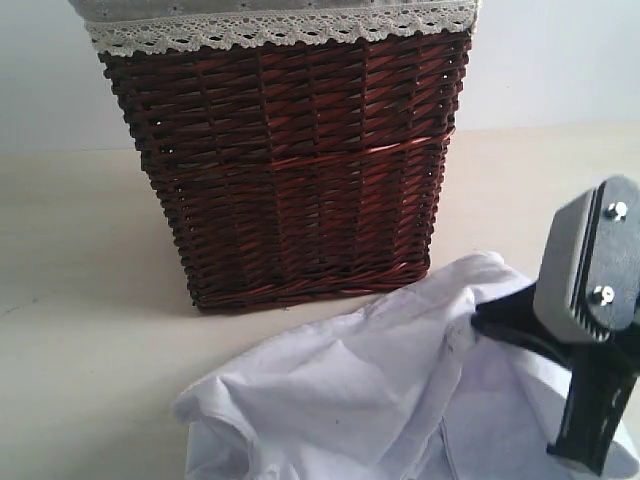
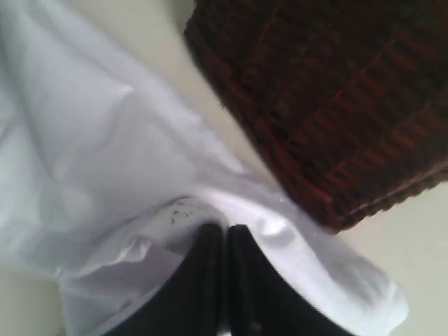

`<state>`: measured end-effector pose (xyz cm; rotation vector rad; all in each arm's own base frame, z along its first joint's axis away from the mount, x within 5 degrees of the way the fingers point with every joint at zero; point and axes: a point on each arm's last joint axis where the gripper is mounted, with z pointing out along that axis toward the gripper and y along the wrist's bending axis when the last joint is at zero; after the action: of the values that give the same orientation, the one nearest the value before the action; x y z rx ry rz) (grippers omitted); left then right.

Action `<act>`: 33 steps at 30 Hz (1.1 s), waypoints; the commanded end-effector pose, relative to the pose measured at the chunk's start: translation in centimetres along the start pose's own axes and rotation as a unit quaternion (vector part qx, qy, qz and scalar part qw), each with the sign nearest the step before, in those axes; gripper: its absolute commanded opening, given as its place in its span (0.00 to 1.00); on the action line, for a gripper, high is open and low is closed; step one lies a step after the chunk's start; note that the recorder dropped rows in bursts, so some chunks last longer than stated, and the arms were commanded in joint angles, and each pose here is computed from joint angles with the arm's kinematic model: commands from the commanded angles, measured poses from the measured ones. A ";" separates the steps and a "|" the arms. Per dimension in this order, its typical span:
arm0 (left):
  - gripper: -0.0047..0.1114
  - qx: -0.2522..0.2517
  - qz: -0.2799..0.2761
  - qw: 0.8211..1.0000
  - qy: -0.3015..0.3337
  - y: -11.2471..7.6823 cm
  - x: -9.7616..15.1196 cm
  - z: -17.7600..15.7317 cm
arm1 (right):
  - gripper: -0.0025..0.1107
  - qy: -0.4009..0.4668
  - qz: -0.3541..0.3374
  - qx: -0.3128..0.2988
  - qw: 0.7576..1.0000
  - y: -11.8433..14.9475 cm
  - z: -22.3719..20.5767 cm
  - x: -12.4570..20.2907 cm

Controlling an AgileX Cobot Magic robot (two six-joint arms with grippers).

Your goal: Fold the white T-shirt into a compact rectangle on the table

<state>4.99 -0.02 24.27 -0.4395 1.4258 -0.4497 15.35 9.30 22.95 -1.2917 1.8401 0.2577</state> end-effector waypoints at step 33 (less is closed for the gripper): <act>0.04 0.391 0.061 0.787 0.473 -7.5 3.0 4.6 | 0.02 -0.047 0.011 0.590 0.806 -7.9 -15.6 -4.8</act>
<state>9.72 -7.73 26.19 0.6260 2.0043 -1.1865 14.64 0.94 38.87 -0.4061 1.3896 -0.6404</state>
